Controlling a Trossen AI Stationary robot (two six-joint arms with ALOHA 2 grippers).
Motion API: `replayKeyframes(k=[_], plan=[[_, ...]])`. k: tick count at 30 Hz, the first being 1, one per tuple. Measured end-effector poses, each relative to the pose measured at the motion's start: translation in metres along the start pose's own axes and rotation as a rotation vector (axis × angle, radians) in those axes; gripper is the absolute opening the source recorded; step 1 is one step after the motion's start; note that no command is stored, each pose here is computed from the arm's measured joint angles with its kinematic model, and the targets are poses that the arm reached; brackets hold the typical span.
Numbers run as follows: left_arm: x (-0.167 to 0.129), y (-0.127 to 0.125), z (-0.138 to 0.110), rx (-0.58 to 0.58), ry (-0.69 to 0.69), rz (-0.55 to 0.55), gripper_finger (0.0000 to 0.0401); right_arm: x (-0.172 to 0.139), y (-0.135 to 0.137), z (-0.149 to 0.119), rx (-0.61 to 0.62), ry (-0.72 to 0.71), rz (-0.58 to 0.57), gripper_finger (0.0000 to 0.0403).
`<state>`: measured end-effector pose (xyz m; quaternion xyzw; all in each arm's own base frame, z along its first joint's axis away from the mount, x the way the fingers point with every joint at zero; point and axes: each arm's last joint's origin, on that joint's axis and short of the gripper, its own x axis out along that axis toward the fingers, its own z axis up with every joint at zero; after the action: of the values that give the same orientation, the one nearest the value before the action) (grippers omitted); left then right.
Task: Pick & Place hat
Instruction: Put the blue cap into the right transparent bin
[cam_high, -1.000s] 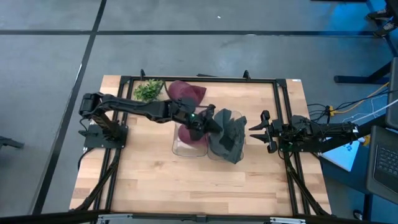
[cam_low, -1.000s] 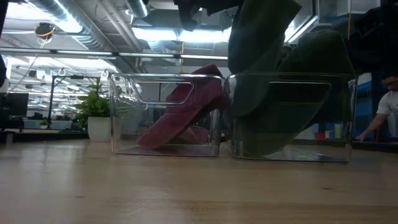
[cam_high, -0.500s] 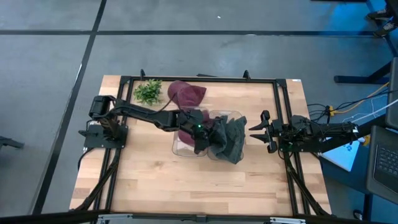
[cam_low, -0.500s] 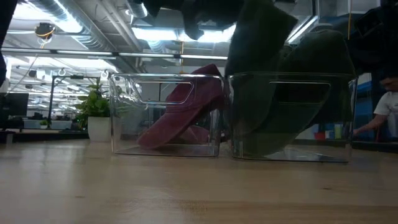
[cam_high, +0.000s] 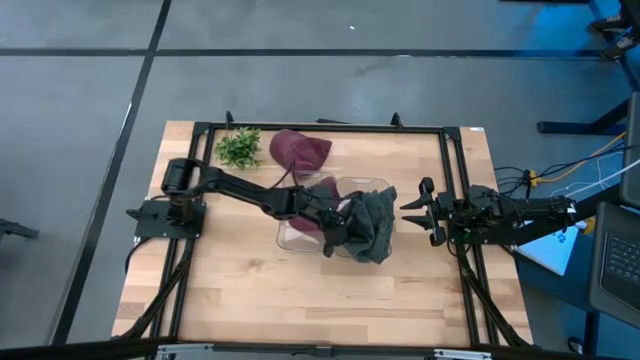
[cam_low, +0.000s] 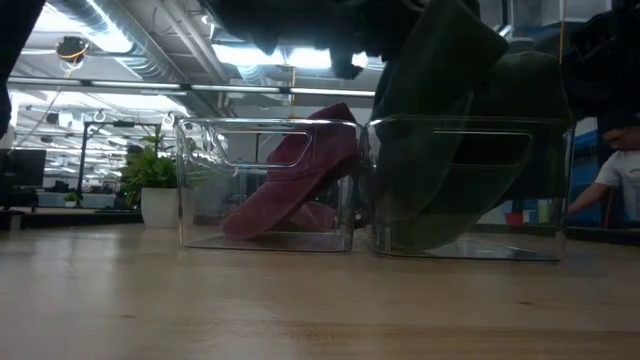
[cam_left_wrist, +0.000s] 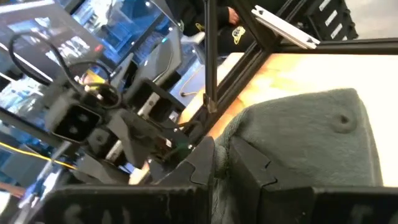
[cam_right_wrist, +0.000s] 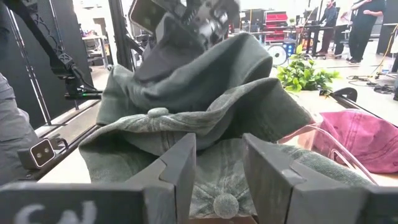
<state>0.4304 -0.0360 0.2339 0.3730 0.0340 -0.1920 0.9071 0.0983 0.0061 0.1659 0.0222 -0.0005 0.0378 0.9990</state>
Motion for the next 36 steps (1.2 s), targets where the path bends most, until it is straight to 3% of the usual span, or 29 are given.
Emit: replayKeyframes(k=[17, 29, 36], plan=[[0.017, -0.015, -0.022, -0.150, 0.039, 0.026, 0.0035, 0.000, 0.000, 0.000, 0.000, 0.000, 0.000, 0.0131], [0.010, -0.005, -0.014, -0.153, 0.116, 0.149, 0.0163, 0.000, 0.000, 0.000, 0.000, 0.000, 0.000, 0.0131], [-0.010, 0.013, 0.009, -0.197, 0.130, 0.207, 0.0211, 0.000, 0.000, 0.000, 0.000, 0.000, 0.000, 0.0131]])
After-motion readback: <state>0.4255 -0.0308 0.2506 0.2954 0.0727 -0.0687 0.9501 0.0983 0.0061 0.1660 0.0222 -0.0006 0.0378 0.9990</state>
